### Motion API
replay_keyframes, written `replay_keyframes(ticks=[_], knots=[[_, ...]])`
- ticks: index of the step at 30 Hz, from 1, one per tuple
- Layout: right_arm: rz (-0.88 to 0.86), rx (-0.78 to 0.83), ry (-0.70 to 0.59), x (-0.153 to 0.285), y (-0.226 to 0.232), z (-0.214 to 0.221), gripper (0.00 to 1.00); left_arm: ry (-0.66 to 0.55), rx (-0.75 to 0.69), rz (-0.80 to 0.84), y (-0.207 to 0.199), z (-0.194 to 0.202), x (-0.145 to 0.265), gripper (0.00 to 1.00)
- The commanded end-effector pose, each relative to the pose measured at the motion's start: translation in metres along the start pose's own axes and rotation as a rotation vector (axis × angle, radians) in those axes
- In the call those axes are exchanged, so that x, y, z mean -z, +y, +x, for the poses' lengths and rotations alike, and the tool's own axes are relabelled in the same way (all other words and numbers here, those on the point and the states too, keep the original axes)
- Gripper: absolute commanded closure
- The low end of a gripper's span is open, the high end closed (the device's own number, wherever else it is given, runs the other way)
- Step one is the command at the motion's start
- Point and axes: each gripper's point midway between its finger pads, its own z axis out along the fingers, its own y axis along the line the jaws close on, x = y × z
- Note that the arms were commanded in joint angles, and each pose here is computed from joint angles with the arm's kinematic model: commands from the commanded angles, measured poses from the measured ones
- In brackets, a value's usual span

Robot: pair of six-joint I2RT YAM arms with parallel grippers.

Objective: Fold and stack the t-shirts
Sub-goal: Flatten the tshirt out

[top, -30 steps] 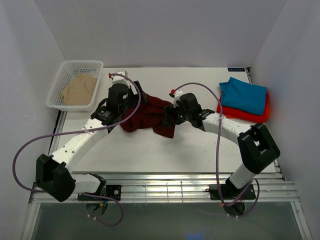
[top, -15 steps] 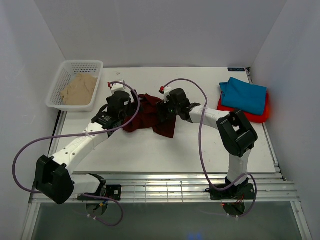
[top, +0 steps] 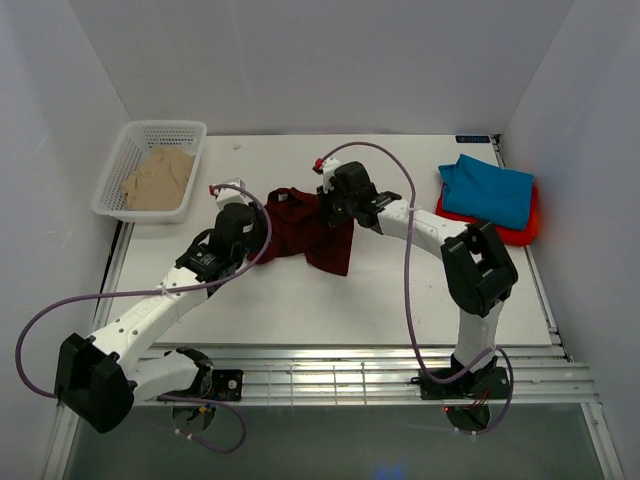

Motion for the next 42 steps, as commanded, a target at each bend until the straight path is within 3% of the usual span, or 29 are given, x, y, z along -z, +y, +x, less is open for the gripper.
replay_keyframes(ticks=[1, 3, 7, 10, 15, 18, 23, 32, 36, 42], knots=[[-0.031, 0.064, -0.241, 0.083, 0.036, -0.115, 0.92, 0.051, 0.005, 0.016, -0.006, 0.026, -0.001, 0.55], [-0.053, 0.090, -0.354, 0.127, 0.059, -0.161, 0.92, 0.062, 0.012, 0.030, -0.013, 0.037, 0.002, 0.70], [-0.099, 0.099, -0.466, 0.194, 0.086, -0.219, 0.92, 0.047, 0.037, 0.119, -0.040, 0.042, 0.016, 0.92], [-0.140, 0.100, -0.571, 0.238, 0.102, -0.265, 0.92, 0.056, 0.039, 0.174, -0.062, 0.058, 0.026, 0.98], [-0.237, 0.084, -0.676, 0.289, 0.129, -0.304, 0.92, 0.066, 0.024, 0.261, -0.100, 0.087, 0.031, 0.99], [-0.259, 0.070, -0.726, 0.317, 0.136, -0.312, 0.92, 0.014, 0.007, 0.166, -0.094, 0.084, 0.017, 1.00], [-0.292, 0.072, -0.789, 0.362, 0.143, -0.311, 0.92, -0.237, -0.064, -0.079, -0.068, 0.026, 0.004, 1.00], [-0.203, 0.058, -0.860, 0.430, 0.125, -0.280, 0.92, -0.468, -0.056, -0.362, -0.015, -0.082, -0.005, 1.00], [-0.153, 0.038, -0.842, 0.430, 0.114, -0.264, 0.92, -0.498, -0.072, -0.403, -0.004, -0.101, -0.001, 1.00], [-0.066, 0.005, -0.838, 0.433, 0.096, -0.249, 0.92, -0.477, -0.137, -0.506, 0.022, -0.093, -0.005, 1.00]])
